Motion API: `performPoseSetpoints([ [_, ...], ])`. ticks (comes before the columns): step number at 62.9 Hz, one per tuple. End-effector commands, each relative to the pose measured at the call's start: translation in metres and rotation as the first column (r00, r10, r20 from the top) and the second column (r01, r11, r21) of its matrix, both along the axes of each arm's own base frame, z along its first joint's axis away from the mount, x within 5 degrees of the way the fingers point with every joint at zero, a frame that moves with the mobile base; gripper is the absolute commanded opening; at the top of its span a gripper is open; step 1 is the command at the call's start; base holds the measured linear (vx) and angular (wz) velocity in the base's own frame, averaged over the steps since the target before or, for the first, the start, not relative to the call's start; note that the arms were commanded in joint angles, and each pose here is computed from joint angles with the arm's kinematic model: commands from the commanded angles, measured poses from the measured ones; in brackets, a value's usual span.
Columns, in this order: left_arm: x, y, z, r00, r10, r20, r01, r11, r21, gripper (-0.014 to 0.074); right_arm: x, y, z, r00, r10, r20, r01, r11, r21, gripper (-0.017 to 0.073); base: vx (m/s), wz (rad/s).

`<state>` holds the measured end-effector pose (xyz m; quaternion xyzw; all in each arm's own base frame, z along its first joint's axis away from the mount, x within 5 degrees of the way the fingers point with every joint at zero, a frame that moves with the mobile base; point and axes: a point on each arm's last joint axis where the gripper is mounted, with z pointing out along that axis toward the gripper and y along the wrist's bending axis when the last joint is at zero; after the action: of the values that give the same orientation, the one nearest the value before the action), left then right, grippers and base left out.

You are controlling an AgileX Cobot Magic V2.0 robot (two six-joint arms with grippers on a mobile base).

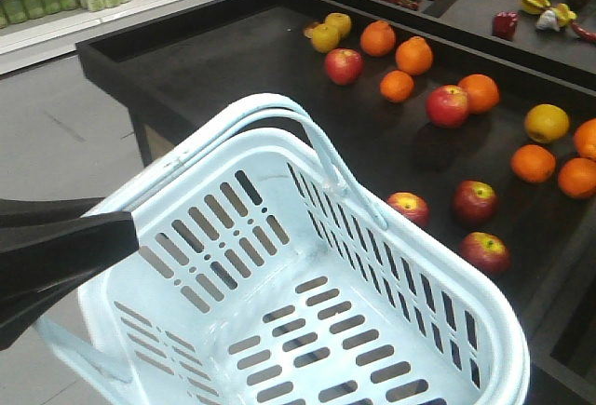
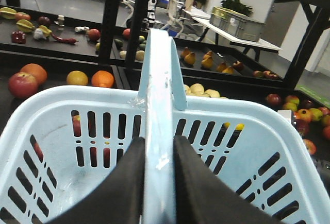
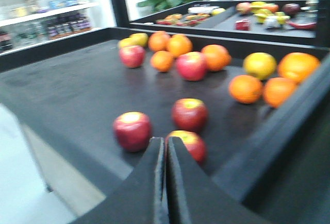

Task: Pick three apples into basket with both arms
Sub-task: 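Hold the basket in the left gripper while turning the base away, then drive the base with the held basket toward the apple table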

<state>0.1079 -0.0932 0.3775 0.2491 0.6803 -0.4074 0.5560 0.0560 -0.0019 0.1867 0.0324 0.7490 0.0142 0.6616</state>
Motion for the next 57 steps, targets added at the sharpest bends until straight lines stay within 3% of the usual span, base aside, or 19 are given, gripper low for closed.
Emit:
performPoseSetpoints([
  [1, 0.0005, 0.0022, 0.0094, 0.999, 0.034, 0.040, -0.034, 0.999, 0.001, -0.0006, 0.0002, 0.0006, 0.0033, 0.997, 0.009, 0.074, -0.008, 1.000, -0.017, -0.0005, -0.13, 0.50],
  [57, 0.0005, 0.0022, 0.0094, 0.999, 0.034, 0.040, -0.034, 0.999, 0.001, -0.0006, 0.0002, 0.0006, 0.0033, 0.997, 0.009, 0.075, -0.008, 1.000, -0.017, -0.0005, -0.09, 0.48],
])
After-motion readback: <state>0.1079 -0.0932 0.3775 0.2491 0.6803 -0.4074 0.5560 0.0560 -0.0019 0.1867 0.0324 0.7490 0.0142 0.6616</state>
